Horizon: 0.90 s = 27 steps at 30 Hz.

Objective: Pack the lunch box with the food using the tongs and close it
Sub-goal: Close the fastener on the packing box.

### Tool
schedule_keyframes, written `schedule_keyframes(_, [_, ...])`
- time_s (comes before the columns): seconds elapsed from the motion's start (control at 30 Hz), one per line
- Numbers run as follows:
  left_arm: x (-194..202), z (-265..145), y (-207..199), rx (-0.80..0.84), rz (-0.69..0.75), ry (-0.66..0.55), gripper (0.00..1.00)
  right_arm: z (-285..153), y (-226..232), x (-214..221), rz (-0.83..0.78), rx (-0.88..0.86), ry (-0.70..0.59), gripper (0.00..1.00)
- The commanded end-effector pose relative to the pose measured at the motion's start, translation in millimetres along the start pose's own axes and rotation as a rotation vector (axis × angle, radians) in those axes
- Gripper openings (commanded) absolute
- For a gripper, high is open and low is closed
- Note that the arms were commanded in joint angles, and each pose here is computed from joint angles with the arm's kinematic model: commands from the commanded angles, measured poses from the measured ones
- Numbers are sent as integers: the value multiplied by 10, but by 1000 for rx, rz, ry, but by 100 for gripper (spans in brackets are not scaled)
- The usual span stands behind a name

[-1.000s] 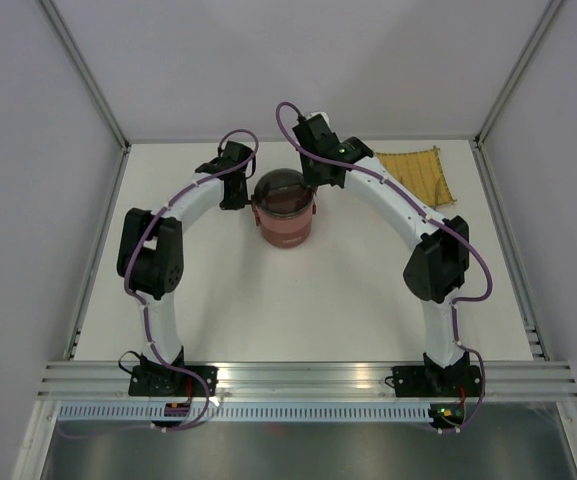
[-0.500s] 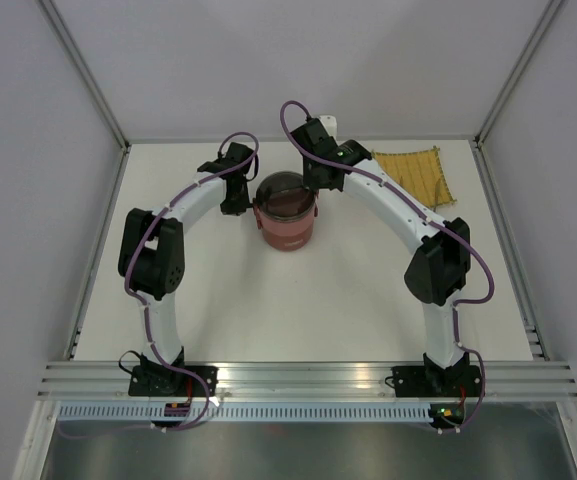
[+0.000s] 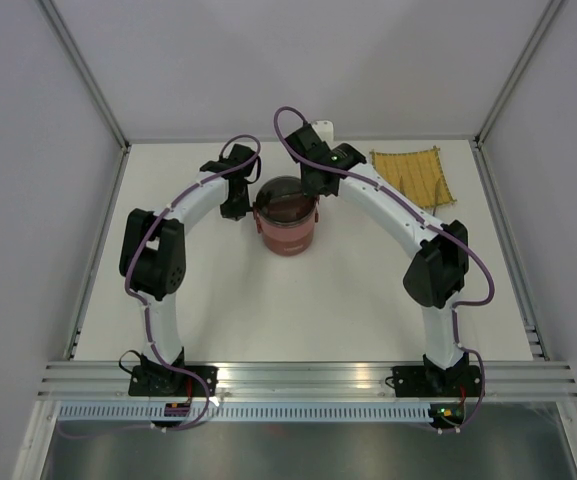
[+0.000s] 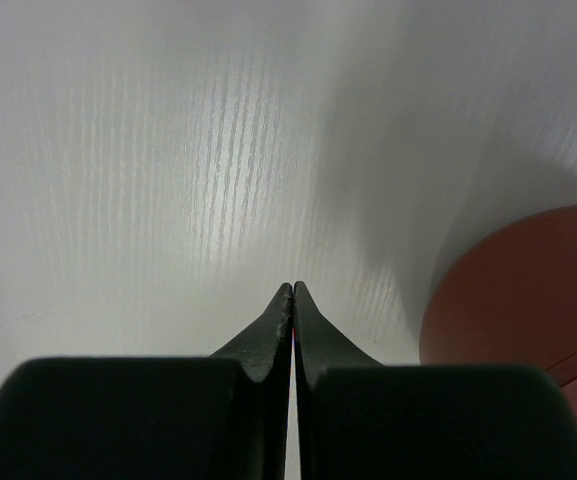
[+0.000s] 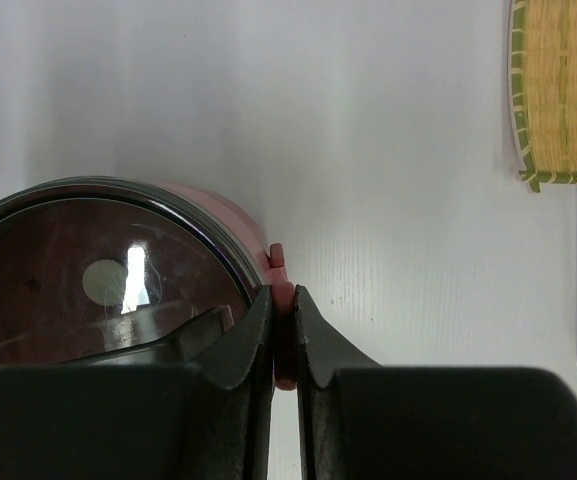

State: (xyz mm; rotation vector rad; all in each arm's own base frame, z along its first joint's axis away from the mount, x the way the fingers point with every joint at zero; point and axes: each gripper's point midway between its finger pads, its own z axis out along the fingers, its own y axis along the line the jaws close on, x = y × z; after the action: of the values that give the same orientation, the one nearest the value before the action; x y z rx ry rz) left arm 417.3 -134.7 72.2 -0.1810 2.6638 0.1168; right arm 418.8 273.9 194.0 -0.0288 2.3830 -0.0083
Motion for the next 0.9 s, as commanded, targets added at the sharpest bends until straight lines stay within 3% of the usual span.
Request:
schedule_keyframes(0.0, [-204,-420,-1003,288,-42,-102,3,-96,841,1251,-71,-224,374,1])
schedule_keyframes(0.87, [150,-739,-1434,426,-18,-54,2,-198,1175,1543,130,-372,391,0])
